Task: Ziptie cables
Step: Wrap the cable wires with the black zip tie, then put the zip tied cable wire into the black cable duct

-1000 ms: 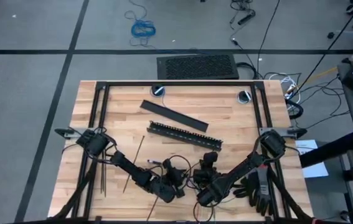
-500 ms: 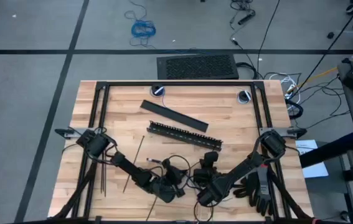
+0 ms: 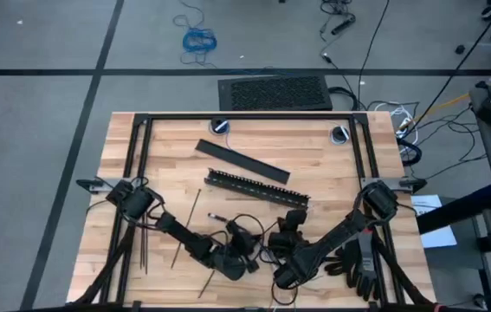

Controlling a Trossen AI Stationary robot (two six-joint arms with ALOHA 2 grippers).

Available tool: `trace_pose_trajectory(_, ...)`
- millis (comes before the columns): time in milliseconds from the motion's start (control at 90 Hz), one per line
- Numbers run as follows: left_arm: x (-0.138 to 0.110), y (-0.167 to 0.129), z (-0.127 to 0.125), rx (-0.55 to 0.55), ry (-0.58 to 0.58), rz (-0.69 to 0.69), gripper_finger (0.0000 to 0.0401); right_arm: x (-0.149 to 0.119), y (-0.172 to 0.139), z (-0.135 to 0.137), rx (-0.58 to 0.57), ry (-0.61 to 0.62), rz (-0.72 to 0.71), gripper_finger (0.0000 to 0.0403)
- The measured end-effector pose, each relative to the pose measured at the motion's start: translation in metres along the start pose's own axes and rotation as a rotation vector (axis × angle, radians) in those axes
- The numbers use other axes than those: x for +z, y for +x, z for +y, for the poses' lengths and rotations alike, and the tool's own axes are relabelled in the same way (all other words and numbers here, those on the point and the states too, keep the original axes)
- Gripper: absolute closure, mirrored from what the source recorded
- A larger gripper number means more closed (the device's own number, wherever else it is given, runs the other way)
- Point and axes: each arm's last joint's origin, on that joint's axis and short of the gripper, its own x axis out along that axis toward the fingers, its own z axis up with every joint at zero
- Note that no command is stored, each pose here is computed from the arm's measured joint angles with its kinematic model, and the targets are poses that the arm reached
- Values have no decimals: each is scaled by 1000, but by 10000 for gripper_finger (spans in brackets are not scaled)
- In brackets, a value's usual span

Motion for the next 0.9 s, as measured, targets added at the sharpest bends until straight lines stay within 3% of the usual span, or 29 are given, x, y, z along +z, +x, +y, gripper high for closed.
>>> trace_pose_trajectory(300,-4,5,0,-3,-36,-21,384,9,-17,-4,9,-6,-36,403)
trace_pose_trajectory(456,3,4,-5,-65,-11,-53,334,11,-38,0,45,17,-96,403)
trace_pose_trajectory(578,10,2,-8,-128,-32,-70,300,11,-54,-9,37,101,-77,403)
trace_pose_trajectory(711,18,-1,-12,-166,-27,-104,289,7,-58,-20,7,222,-1,403)
trace_pose_trajectory(900,21,-1,-12,-168,45,-127,286,10,-59,-18,31,131,-31,402)
